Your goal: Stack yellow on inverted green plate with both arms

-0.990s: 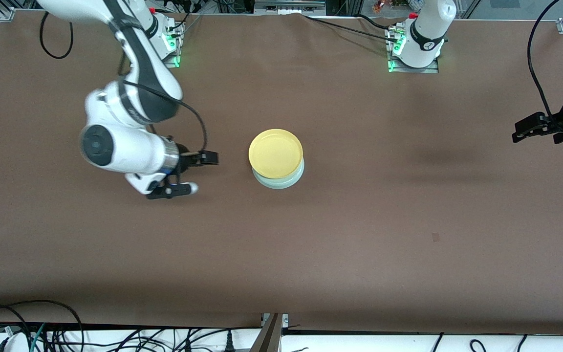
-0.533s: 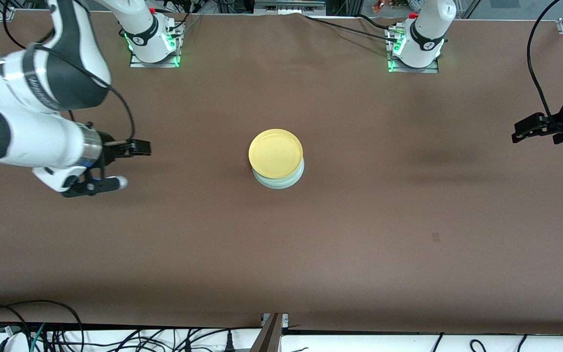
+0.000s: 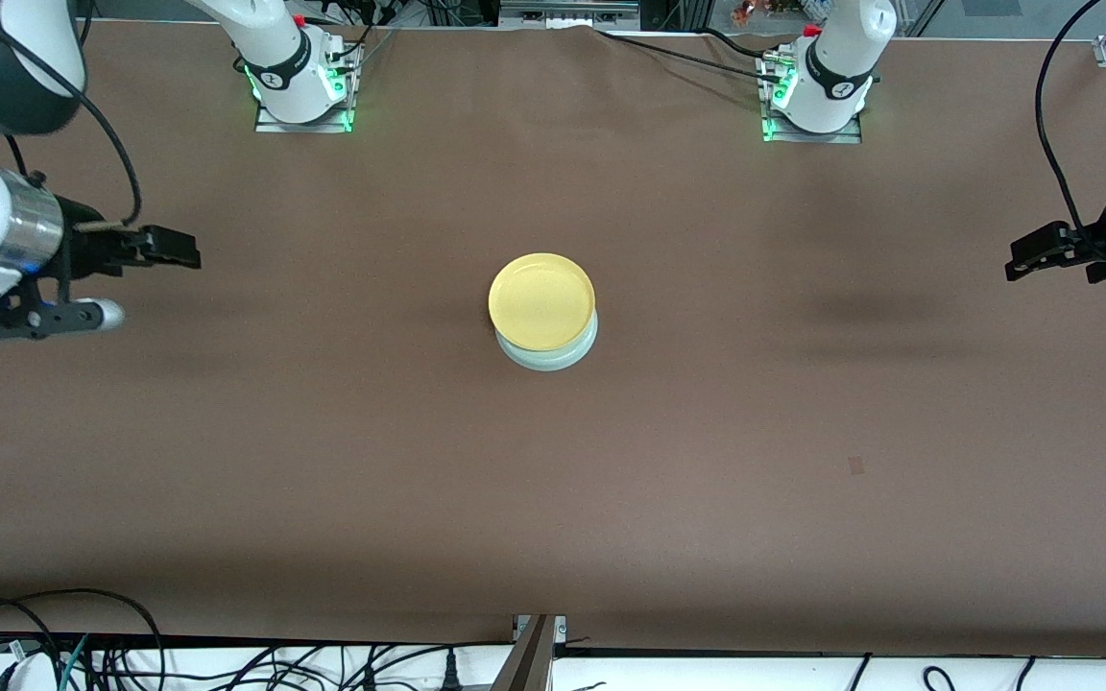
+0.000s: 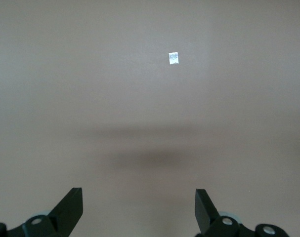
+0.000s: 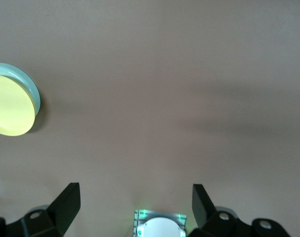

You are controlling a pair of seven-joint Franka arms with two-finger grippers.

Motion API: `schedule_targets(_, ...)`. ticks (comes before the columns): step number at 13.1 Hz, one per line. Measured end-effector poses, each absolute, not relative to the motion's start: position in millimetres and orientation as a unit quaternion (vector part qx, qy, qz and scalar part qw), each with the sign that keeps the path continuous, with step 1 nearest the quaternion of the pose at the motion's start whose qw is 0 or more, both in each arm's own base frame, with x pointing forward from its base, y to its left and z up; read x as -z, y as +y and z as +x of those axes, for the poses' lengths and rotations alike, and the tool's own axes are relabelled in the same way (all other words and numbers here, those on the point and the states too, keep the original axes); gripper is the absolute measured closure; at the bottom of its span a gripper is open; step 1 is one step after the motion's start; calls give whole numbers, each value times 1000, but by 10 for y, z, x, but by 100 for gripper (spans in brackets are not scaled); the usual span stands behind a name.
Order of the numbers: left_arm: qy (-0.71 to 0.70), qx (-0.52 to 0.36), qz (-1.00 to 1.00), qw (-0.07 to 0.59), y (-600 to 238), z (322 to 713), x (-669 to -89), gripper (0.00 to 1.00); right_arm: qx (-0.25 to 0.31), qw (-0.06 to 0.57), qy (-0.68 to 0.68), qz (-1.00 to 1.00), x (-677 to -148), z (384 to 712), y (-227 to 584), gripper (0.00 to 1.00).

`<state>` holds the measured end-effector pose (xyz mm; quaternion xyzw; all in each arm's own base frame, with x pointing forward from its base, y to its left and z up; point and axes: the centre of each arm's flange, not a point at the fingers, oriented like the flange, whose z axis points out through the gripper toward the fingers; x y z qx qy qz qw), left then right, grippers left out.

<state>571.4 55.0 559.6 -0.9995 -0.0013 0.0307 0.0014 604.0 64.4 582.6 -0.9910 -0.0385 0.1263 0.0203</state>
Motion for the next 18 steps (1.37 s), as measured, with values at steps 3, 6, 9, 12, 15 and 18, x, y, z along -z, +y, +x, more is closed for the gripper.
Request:
schedule_targets(3,-1,-31,-1000,1,550,5715,-5593,0,-98,32,5,-995,-6246,5846,27,0)
schedule_targets(6,-1,-31,-1000,1,550,5716,-5592,0,-85,27,15,-996,-6489,5584,-210,0)
schedule_targets(9,-1,-31,-1000,1,549,5717,-5592,0,-92,-15,-19,-995,-6446,5544,137,0)
schedule_targets(12,-1,-31,-1000,1,549,5717,-5591,0,-102,-18,-23,-994,-6342,5587,175,0)
schedule_targets(15,-1,-31,-1000,1,550,5718,-5590,0,-104,-18,-22,-994,-6322,5598,167,0)
schedule_targets(18,-1,-31,-1000,2,550,5718,-5590,0,-105,-18,-22,-994,-6308,5606,165,0)
